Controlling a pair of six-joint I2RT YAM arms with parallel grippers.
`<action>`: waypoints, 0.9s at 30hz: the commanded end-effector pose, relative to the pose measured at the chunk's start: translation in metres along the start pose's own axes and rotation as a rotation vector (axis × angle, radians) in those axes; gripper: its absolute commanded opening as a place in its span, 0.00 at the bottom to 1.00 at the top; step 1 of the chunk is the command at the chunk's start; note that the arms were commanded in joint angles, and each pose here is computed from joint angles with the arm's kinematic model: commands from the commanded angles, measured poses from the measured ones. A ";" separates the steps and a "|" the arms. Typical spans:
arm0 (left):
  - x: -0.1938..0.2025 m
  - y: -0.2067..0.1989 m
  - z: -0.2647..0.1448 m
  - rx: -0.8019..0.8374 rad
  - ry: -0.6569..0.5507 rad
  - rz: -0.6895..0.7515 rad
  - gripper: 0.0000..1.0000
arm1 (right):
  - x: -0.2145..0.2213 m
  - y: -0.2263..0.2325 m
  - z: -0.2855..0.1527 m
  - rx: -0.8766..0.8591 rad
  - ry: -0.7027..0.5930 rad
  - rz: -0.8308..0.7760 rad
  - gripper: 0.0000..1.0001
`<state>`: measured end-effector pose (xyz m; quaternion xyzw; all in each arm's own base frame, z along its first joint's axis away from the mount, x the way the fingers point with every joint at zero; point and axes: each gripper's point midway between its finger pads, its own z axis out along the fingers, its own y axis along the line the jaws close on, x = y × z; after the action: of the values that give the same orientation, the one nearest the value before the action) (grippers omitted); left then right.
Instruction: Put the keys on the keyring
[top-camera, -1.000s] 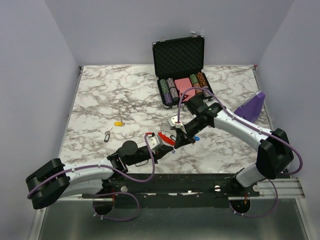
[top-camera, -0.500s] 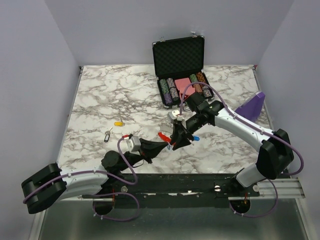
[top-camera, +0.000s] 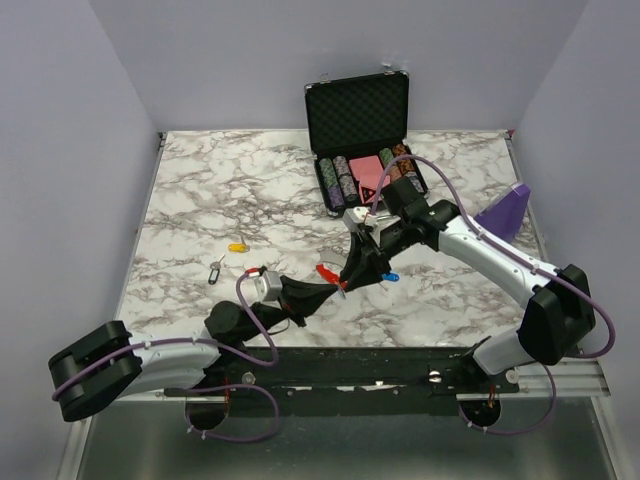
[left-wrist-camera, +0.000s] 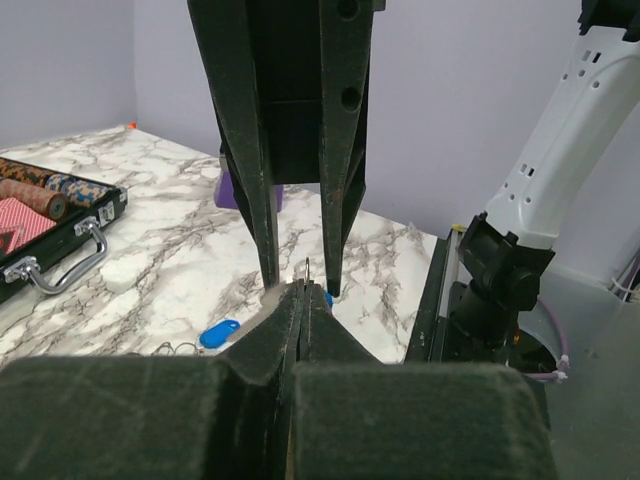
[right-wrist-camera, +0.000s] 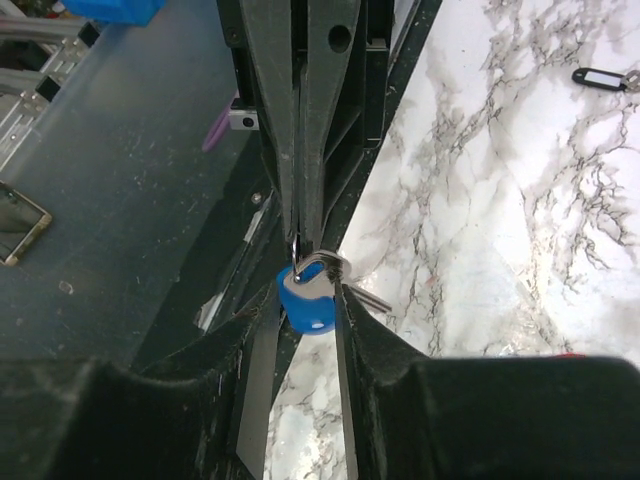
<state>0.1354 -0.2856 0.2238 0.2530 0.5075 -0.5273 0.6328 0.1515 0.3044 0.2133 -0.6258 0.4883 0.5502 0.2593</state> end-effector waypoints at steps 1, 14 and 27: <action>-0.007 -0.006 -0.019 0.031 -0.073 -0.005 0.00 | -0.008 0.008 0.001 -0.034 -0.052 -0.002 0.36; -0.009 -0.007 -0.019 0.036 -0.094 -0.015 0.00 | -0.004 0.007 0.003 -0.035 -0.047 0.011 0.34; -0.013 -0.007 -0.020 0.034 -0.109 -0.007 0.00 | 0.005 -0.004 0.004 0.000 -0.021 0.043 0.28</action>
<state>0.1383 -0.2919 0.2034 0.2568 0.5365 -0.5225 0.6109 0.1513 0.3072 0.2131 -0.6130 0.4916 0.5632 0.2556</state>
